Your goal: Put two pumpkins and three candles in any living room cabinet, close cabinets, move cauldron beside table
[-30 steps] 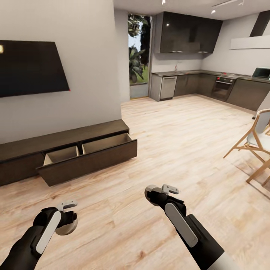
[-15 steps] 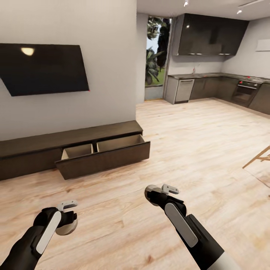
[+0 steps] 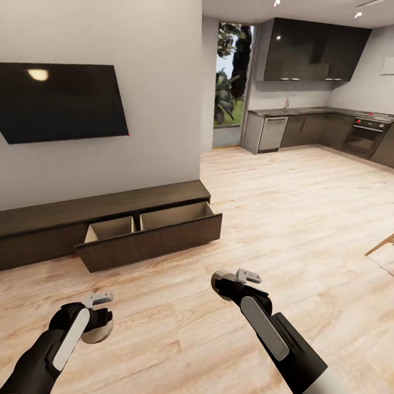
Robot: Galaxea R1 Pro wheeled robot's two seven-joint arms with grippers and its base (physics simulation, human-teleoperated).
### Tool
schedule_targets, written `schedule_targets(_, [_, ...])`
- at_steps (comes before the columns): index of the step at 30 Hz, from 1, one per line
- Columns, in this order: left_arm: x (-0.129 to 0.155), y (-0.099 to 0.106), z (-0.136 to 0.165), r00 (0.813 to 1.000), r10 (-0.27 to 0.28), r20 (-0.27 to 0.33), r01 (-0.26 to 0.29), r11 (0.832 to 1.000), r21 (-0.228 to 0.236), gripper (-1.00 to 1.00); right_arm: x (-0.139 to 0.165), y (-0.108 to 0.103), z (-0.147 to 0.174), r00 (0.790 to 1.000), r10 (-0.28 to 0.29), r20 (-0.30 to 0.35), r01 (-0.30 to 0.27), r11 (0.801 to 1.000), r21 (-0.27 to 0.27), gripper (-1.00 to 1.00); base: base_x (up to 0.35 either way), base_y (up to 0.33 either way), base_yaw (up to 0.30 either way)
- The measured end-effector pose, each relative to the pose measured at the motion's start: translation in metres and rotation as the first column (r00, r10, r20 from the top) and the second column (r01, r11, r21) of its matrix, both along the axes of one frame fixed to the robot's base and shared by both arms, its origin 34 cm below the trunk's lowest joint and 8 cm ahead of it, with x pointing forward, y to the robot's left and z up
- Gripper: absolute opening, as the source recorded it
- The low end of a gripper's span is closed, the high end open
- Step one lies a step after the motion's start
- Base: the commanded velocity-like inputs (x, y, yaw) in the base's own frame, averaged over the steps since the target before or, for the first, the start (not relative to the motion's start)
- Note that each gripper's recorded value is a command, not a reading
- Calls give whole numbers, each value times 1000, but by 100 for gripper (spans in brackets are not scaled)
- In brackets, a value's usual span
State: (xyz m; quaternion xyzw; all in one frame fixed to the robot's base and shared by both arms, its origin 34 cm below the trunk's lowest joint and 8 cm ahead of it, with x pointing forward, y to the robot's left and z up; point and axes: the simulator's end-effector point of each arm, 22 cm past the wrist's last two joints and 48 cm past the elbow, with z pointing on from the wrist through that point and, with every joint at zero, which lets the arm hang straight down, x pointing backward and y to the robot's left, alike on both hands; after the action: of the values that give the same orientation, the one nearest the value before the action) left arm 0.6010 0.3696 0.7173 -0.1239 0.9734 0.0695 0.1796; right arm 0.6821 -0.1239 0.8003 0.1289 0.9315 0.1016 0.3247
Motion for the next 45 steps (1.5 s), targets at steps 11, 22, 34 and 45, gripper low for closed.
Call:
schedule_targets(11, [0,-1,-1,1000,1,-1,-1,1000,-3,-100,0,0,0,1000,0,0,0,1000,-1,-100,322,-35,13])
schedule_targets(22, [-1,0,0,1000,1,-2,-1,1000,-1,-100,0,0,1,1000,0,2,0,1000,0,-100,322,-9,222])
schedule_targets(34, [-1,0,-1,1000,2,-2,-2,1000,-1,-100,0,0,2,1000,0,4,0,1000,0,-100,319,-139,31])
schedule_targets(45, [-1,-1,0,1000,1,-1,-1,1000,-2,-100,1,0,2,1000,-1,4,1,1000,0,-100,317,-56,0])
